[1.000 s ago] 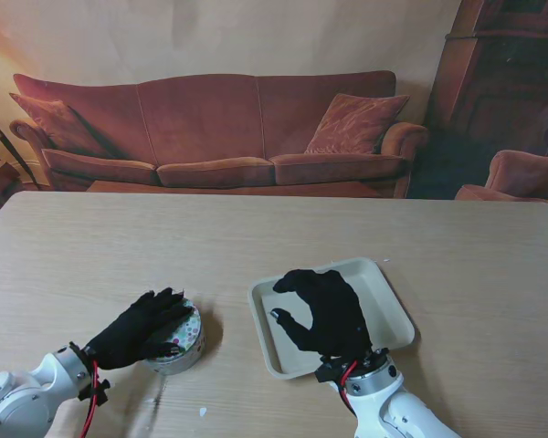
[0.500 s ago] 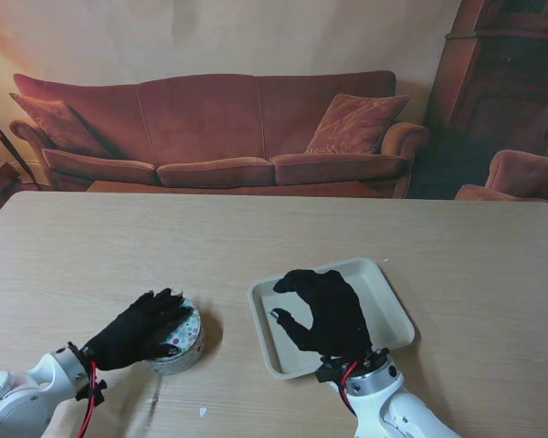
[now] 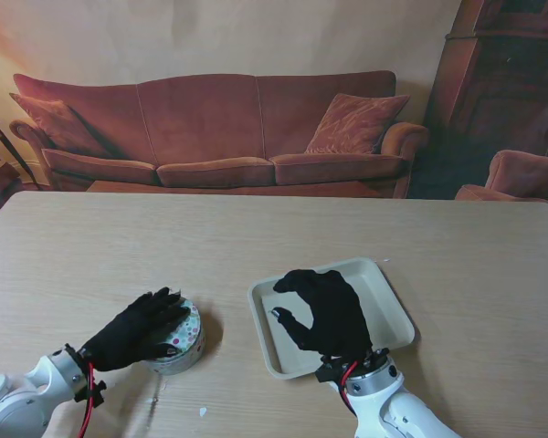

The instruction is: Pour cookies into a cookie box

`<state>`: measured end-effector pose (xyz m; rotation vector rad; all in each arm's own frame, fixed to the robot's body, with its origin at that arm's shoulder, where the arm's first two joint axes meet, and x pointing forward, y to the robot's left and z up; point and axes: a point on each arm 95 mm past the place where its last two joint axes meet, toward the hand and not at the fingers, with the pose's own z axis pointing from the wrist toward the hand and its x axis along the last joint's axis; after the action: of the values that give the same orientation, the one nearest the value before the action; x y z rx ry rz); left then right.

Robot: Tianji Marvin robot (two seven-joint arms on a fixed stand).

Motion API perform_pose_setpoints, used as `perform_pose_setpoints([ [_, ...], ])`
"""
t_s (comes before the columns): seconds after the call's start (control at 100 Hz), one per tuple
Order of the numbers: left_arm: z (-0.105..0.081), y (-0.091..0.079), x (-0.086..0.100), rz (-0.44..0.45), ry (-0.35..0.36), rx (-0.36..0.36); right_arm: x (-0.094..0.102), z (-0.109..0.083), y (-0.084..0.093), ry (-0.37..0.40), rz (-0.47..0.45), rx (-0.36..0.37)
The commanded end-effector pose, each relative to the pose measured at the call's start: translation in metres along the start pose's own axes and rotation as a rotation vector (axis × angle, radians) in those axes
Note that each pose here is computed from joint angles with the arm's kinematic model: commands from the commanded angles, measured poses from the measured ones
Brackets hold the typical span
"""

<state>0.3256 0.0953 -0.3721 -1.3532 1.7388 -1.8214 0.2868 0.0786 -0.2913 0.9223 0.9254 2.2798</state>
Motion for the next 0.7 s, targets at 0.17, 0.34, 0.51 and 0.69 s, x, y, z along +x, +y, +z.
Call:
perform_pose_setpoints([
  [0.17,-0.001,-0.005,0.004,0.004,0.014,0.018,0.003,0.0,-0.002,-0.003,0.002,0.009],
  [0.34,-0.004,-0.018,0.015,-0.011,0.051,0.082,0.003,0.0,-0.002,-0.001,0.005,0.007],
  [0.51,-0.013,-0.042,0.039,-0.014,0.108,0.176,0.003,0.0,-0.001,0.001,0.008,0.001],
  [0.69,-0.022,-0.058,0.062,0.025,0.154,0.234,0.003,0.001,-0.001,0.017,0.02,-0.01],
])
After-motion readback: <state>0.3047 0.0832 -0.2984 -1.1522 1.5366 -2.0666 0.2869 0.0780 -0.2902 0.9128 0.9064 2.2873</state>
